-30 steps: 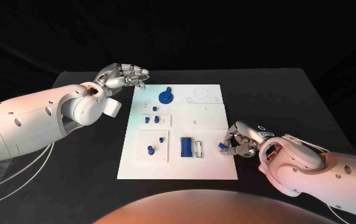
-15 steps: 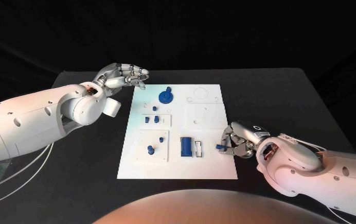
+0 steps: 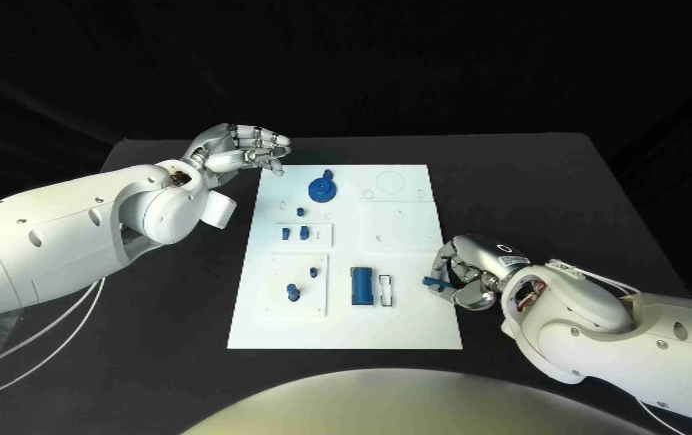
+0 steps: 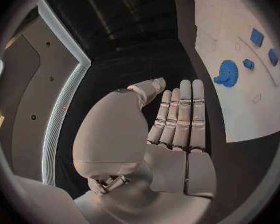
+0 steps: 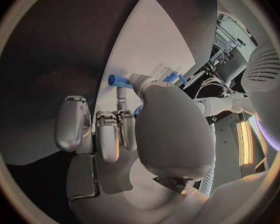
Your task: Assemble the parts on the task board
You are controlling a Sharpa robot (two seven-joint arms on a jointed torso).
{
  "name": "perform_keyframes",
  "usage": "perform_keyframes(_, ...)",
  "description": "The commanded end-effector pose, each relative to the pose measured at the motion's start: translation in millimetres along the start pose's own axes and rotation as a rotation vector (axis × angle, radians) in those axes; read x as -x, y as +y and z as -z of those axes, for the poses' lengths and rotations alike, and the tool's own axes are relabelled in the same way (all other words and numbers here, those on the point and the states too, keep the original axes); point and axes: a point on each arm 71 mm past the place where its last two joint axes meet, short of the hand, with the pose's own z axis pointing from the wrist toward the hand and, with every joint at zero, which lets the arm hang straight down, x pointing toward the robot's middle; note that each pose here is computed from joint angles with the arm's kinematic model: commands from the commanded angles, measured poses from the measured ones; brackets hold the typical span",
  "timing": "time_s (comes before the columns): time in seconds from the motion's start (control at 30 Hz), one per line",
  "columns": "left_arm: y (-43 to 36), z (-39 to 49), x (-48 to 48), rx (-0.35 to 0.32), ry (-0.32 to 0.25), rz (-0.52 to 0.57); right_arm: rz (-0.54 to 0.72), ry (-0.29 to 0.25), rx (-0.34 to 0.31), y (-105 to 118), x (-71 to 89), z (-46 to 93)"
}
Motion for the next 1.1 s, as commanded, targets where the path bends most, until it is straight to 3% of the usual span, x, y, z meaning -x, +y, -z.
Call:
perform_keyframes(0.03,-1.5,-0.7,-2.4,-0.010,0.017,0.001,-0.072,0.002,-0.040,0.6,0.7,0.4)
perform_keyframes(0.4,-1.6,-0.9,-3.2,-0.010,0.019,0.002,-0.181,0.001,-0.033,18.8,1.9,-1.7)
perform_keyframes(0.67,-1.7,-1.3,-4.0,-0.010,0.022,0.002,-0.263,0.053,-0.045,33.1,-5.9,-8.3)
perform_keyframes(1.1,-1.8,-1.5,-5.3,-0.009,0.028,0.002,-0.284,0.078,-0.051,44.8,-16.8,-20.2)
